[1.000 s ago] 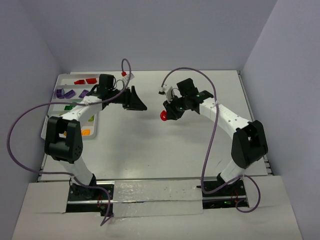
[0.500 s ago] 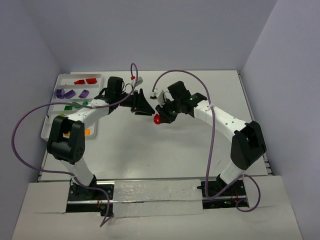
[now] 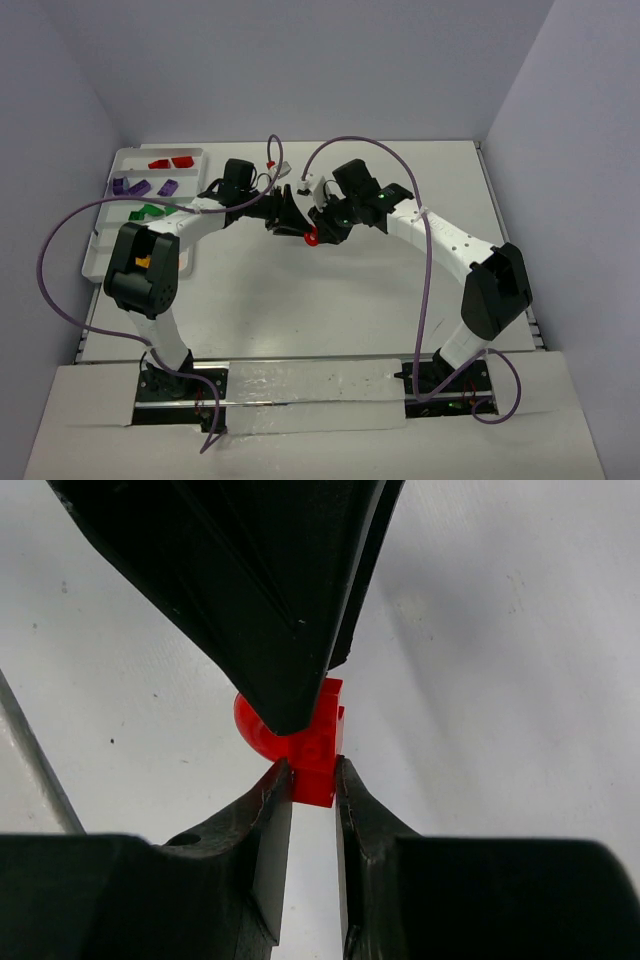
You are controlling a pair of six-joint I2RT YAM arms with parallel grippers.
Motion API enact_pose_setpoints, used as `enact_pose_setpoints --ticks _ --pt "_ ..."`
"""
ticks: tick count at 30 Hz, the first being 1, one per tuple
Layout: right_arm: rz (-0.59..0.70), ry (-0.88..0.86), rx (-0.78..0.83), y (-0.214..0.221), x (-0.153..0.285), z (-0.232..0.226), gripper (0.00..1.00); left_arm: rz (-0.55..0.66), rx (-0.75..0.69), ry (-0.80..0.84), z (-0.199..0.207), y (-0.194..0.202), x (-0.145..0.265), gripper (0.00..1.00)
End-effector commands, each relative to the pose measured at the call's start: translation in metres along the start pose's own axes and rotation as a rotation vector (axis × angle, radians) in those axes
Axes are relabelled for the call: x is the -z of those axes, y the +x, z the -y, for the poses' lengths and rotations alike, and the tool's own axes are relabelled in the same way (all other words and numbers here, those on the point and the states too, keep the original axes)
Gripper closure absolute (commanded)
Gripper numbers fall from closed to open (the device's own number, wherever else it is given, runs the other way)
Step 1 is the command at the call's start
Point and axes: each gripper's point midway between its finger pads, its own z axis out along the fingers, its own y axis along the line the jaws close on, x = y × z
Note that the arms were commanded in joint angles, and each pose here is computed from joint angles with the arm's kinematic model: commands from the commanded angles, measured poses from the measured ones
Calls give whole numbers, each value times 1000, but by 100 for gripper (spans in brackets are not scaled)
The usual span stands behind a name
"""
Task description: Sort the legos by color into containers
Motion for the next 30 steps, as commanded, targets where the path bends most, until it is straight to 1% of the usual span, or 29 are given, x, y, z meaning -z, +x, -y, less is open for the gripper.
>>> enact_pose_setpoints --ticks 1,4,6,12,14,15,16,17,18,19,20,22,23,24,25,27,29,30 --pt "91 32 50 -36 23 -4 85 0 -33 36 17 -4 -3 47" --pt "85 36 58 -36 21 -5 85 -2 -27 44 18 -2 -4 52" --pt "77 42 66 -35 19 -5 85 -4 -13 47 18 0 -5 57" --pt "67 58 71 -35 15 -5 85 -2 16 60 15 3 -6 82" --pt "63 69 66 -36 15 -3 82 -5 16 58 14 3 -6 88" --pt "66 79 61 -37 16 -2 77 -7 13 52 13 4 -5 93" --pt "67 92 55 -37 17 1 66 -8 7 47 12 4 -3 97" --pt "66 96 51 -37 18 1 66 0 9 41 11 2 -2 97" --pt "83 94 40 -38 20 2 56 14 -5 25 6 0 4 99" --pt "98 93 27 -40 24 3 49 28 2 10 2 -2 9 100" --pt "120 102 14 -42 30 7 38 55 6 -10 -5 -8 21 100" --pt "152 92 -16 -44 38 11 23 102 -4 -56 -20 -19 39 100" --pt "172 89 -32 -45 44 15 13 135 -2 -100 -32 -28 55 100" --pt "183 96 -44 -46 49 19 7 159 21 -133 -41 -34 68 100" --pt "193 98 -50 -46 54 22 5 181 30 -163 -49 -41 80 100" --pt "225 89 -58 -48 65 24 3 259 -14 -271 -76 -63 121 100" --pt "245 107 -72 -48 73 30 2 400 -64 -405 -94 -104 184 100" --pt "248 115 -80 -46 75 33 2 450 -87 -481 -103 -117 208 100"
